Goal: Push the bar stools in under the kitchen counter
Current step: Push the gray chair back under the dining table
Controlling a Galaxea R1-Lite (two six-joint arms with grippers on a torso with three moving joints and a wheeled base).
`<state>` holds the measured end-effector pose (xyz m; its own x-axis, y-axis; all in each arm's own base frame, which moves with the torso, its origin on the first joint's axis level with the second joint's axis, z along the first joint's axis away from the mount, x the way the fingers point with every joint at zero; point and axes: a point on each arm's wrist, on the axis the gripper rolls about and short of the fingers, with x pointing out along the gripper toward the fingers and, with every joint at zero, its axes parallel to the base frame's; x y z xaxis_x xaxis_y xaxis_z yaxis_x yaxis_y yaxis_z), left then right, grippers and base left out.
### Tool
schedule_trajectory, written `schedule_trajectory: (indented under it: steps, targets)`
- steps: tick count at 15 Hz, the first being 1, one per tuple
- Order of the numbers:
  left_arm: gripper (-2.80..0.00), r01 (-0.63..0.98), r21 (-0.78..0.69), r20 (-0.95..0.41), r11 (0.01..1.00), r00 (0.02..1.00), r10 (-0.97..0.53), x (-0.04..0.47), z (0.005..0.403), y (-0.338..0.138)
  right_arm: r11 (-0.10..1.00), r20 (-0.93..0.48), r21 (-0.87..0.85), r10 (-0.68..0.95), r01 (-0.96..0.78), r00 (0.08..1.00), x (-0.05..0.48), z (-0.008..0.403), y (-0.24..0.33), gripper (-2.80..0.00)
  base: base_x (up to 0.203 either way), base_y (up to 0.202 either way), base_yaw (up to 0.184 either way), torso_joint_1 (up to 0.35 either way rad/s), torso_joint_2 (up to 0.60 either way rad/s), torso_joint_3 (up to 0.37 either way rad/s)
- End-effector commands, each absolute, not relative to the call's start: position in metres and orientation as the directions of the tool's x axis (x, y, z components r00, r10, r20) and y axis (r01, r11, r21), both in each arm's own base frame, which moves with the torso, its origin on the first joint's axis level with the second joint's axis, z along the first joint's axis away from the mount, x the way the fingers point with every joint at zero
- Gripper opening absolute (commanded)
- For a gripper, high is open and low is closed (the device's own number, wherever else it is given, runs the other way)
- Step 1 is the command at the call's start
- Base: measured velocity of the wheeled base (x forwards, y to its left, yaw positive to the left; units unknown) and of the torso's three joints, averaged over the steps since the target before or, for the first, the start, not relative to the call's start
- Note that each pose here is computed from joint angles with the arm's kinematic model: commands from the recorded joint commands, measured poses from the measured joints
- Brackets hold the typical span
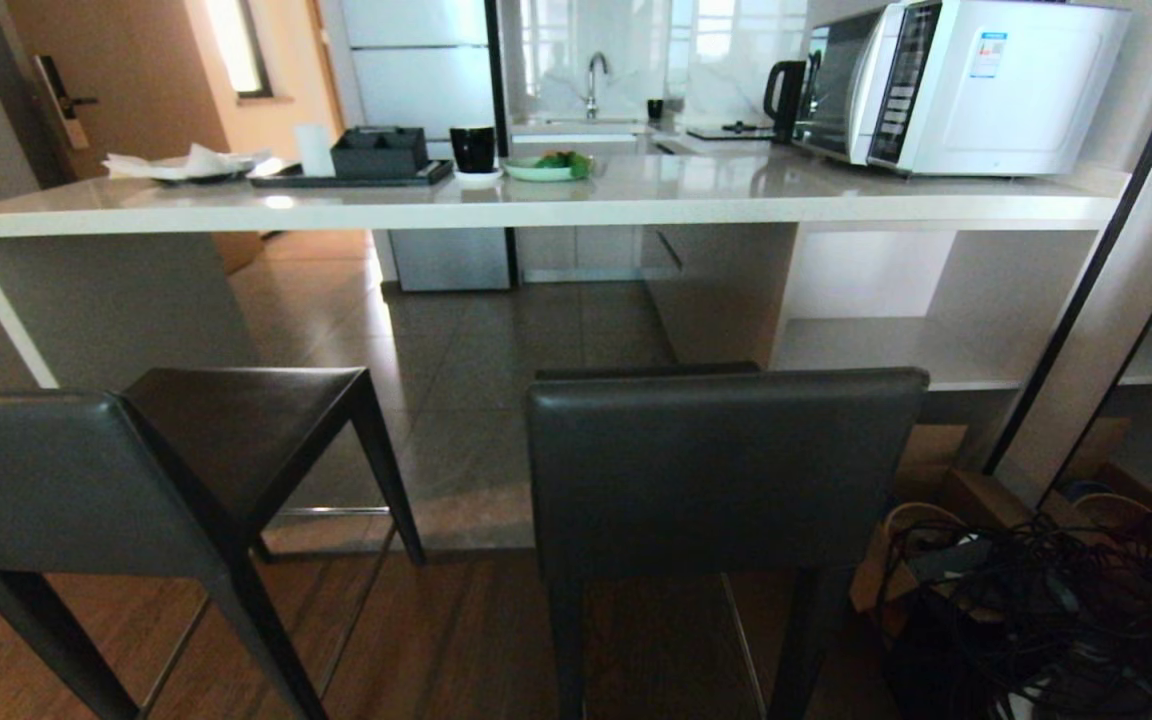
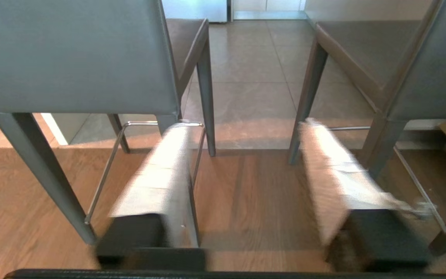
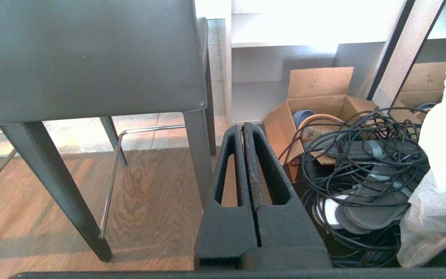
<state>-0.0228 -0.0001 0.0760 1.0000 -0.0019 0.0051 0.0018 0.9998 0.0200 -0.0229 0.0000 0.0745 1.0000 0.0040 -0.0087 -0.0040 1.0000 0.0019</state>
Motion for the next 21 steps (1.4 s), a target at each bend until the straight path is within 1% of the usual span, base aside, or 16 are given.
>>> schedule_trajectory:
  steps: [1, 3, 14, 16, 21]
  targets:
    - [-2.80, -0.002, 0.015, 0.001, 1.000, 1.000, 0.002, -0.0225, 0.0757, 0.0000, 1.000, -0.011, 0.002, 0.005, -0.005, 1.000, -0.0227, 0.0741, 0.0000, -2.80, 0.000, 0.000, 0.000, 0.000, 0.00, 0.000]
    - [-2.80, -0.002, -0.003, 0.004, 1.000, 1.000, 0.002, -0.0226, 0.0759, 0.0000, 1.000, -0.011, 0.002, 0.005, -0.005, 1.000, -0.0227, 0.0741, 0.0000, -2.80, 0.000, 0.000, 0.000, 0.000, 0.00, 0.000]
    - [-2.80, -0.002, -0.003, 0.002, 1.000, 1.000, 0.002, -0.0225, 0.0757, 0.0000, 1.000, -0.011, 0.002, 0.005, -0.005, 1.000, -0.0227, 0.0741, 0.0000, -2.80, 0.000, 0.000, 0.000, 0.000, 0.00, 0.000]
    - [-2.80, -0.002, -0.003, 0.003, 1.000, 1.000, 0.002, -0.0225, 0.0757, 0.0000, 1.000, -0.011, 0.002, 0.005, -0.005, 1.000, -0.0227, 0.0741, 0.0000, -2.80, 0.007, 0.111, -0.001, 0.006, 0.00, 0.001]
    - [-2.80, -0.002, -0.003, 0.002, 1.000, 1.000, 0.002, -0.0225, 0.0757, 0.0000, 1.000, -0.011, 0.002, 0.005, -0.005, 1.000, -0.0227, 0.0741, 0.0000, -2.80, 0.000, 0.193, -0.001, 0.004, 0.00, 0.003]
